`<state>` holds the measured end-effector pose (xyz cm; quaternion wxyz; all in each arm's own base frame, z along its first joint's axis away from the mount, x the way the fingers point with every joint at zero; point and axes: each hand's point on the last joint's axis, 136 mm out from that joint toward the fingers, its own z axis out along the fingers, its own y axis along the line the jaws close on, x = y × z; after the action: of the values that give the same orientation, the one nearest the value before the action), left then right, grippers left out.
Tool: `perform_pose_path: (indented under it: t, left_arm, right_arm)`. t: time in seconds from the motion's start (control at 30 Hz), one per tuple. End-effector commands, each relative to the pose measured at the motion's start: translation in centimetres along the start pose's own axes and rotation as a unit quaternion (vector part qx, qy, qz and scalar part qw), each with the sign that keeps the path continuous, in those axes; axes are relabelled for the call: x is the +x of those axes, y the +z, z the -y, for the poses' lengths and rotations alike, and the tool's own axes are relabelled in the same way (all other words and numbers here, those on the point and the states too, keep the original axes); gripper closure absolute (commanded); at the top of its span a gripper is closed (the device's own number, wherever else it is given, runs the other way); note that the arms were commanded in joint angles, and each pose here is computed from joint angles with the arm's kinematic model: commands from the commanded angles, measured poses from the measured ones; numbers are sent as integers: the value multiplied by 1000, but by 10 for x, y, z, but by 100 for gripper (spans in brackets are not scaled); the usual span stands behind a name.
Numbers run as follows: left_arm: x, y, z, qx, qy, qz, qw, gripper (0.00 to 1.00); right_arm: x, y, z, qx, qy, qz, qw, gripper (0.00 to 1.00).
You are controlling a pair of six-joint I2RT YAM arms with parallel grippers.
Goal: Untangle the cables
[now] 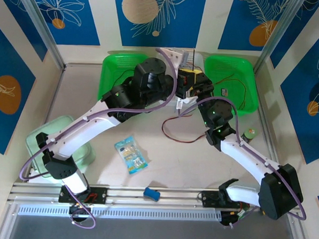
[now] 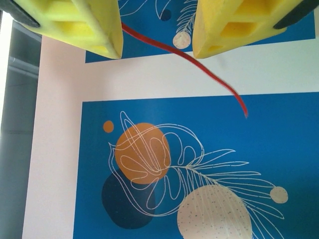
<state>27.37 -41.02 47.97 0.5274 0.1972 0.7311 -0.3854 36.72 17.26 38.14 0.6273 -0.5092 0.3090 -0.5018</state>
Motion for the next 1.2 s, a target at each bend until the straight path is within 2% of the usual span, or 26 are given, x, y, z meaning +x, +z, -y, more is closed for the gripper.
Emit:
perform_pose_path:
  t: [0.0, 0.17, 0.23, 0.33, 0.43, 0.6, 0.67, 0.73, 0.8, 0.93, 1.03, 1.17]
  left_arm:
    - [-3, -1, 6, -1, 9, 4, 1000, 100]
    - [1, -1, 6, -1, 6, 0, 1000, 100]
    - [1, 0, 6, -1, 6, 0, 1000, 100]
    - [-1, -1, 5, -4, 8, 5, 1000, 100]
    - [-6, -2, 5, -7, 13, 9, 1000, 100]
    - [-20, -3, 4, -19, 39, 16, 999, 100]
    - [-24, -2, 2, -24, 47, 11, 999, 100]
    - [-26, 1, 1, -25, 51, 3, 998, 100]
    - [-26, 5, -1, -24, 55, -6, 998, 100]
    - [-23, 13, -8, -24, 55, -18, 998, 100]
    - [-24, 16, -16, -27, 49, -20, 998, 100]
    - [-26, 17, -20, -23, 46, -20, 998, 100]
  right_arm:
    - [1, 5, 45, 69, -11, 11, 998, 62]
    - [-2, 7, 56, 82, -19, 20, 996, 67]
    - [-2, 9, 57, 81, -22, 20, 996, 75]
    - [-2, 7, 55, 75, -22, 21, 997, 94]
    - [-8, 1, 50, 63, -17, 30, 997, 100]
    - [-44, -26, 29, 2, 35, 79, 996, 100]
    - [-57, -41, 12, -62, 75, 102, 990, 100]
    - [-71, -59, 14, -79, 126, 134, 980, 90]
    - [-76, -70, 14, -106, 165, 142, 970, 80]
    - [-88, -98, 23, -161, 244, 174, 940, 65]
    - [-88, -117, 41, -177, 312, 186, 915, 62]
    - [-75, -127, 63, -179, 401, 171, 882, 62]
